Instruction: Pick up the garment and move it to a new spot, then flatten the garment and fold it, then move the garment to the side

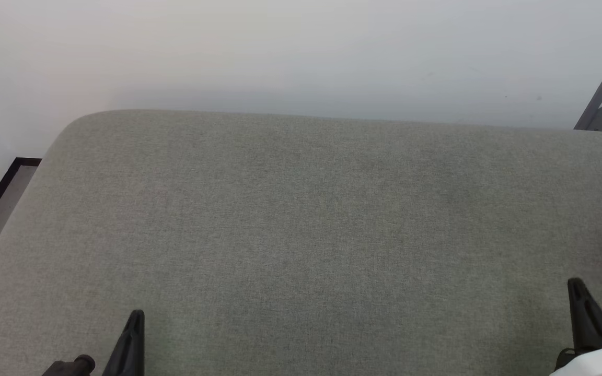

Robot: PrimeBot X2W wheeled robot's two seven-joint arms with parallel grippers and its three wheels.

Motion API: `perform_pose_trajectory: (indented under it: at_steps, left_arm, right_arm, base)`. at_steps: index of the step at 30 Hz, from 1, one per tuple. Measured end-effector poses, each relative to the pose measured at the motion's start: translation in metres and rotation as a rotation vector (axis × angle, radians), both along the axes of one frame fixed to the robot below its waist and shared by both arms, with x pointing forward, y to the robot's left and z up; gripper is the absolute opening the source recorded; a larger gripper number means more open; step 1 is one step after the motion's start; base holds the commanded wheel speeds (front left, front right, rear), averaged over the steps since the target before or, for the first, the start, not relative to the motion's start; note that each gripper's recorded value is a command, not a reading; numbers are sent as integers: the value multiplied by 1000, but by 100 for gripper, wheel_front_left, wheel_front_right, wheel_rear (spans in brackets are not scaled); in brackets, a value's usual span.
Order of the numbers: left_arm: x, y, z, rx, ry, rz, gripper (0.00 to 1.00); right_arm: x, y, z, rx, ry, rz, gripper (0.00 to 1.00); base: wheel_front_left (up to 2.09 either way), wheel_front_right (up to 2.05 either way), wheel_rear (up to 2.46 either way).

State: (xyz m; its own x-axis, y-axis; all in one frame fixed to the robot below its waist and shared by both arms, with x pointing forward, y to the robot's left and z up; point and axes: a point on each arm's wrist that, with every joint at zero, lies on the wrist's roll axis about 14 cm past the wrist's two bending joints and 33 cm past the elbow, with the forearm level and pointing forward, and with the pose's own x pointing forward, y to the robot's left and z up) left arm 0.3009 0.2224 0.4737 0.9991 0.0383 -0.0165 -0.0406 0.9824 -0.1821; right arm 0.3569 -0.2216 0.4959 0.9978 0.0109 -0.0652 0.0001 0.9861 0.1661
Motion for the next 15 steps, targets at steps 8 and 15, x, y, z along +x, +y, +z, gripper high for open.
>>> perform_pose_trajectory:
  at_steps: [8, 15]
  left_arm:
    - [2, 1, -6, -144, 24, 32, 0]
    - [9, 4, -4, -261, 20, 54, 0]
  right_arm:
    - [-1, 0, -8, 144, 24, -22, 0]
    - [3, 3, -6, 265, 20, -30, 0]
  base:
    - [0, 0, 0]
    - [0, 0, 0]
